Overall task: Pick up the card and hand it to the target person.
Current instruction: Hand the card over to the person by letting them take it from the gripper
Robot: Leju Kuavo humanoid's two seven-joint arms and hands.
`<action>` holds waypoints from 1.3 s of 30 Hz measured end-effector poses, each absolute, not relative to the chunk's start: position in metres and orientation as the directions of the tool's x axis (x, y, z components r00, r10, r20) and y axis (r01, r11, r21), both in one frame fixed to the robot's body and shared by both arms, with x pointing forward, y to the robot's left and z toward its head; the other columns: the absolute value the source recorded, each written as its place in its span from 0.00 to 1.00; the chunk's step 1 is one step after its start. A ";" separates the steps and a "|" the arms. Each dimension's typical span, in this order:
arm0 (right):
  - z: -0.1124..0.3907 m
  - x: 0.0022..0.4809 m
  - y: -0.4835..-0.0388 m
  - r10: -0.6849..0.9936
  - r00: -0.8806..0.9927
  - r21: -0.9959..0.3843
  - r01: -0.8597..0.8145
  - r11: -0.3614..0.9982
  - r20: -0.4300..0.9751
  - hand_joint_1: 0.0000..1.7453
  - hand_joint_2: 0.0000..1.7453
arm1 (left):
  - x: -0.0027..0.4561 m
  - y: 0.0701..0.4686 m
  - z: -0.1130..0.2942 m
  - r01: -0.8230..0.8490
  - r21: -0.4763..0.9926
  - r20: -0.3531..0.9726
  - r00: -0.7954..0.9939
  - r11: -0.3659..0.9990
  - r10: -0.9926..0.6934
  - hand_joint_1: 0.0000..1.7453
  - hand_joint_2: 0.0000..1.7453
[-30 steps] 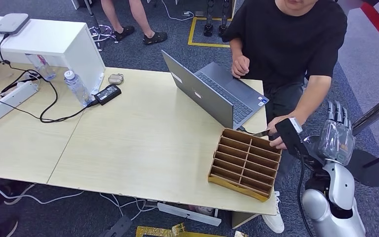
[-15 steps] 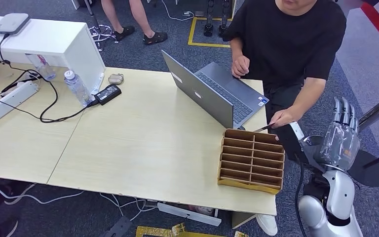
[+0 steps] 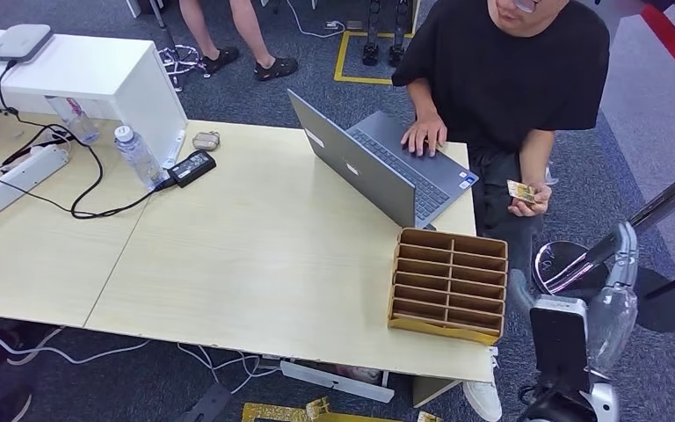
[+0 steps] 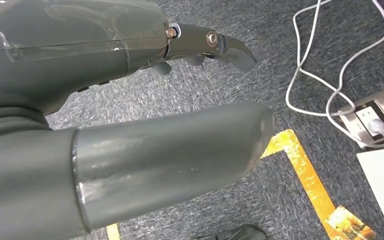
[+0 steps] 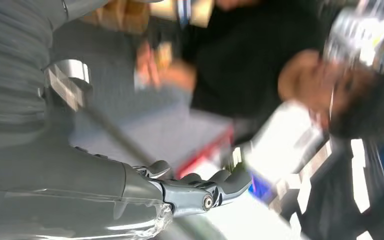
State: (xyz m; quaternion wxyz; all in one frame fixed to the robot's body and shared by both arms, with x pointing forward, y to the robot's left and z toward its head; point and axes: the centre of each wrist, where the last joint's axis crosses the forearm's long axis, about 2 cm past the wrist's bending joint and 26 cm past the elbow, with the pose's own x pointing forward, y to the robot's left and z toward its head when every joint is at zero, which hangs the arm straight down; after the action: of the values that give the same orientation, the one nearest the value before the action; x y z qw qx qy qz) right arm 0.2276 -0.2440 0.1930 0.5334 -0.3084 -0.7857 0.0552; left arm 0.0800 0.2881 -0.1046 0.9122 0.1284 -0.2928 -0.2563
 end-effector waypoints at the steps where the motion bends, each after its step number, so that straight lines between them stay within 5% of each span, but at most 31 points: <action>1: 0.189 0.224 -0.241 0.491 -0.251 -0.383 0.378 0.843 0.834 0.00 1.00 | 0.080 0.288 -0.105 0.390 0.384 0.469 0.699 0.837 -0.540 0.00 0.00; 10: 0.162 0.209 -0.220 0.276 -0.226 -0.237 0.185 0.954 0.934 0.00 1.00 | 0.080 0.290 -0.105 0.378 0.385 0.464 0.710 0.842 -0.530 0.00 0.00; 39: 0.120 0.198 -0.205 0.293 -0.101 -0.277 0.150 0.949 0.951 0.00 1.00 | 0.081 0.291 -0.104 0.362 0.382 0.459 0.724 0.850 -0.515 0.00 0.00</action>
State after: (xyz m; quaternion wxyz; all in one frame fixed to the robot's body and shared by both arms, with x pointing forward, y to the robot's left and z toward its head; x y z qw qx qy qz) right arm 0.1979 -0.2048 0.1202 0.6535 -0.1499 -0.7399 0.0546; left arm 0.0809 0.2906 -0.1045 0.9189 0.1340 -0.2844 -0.2385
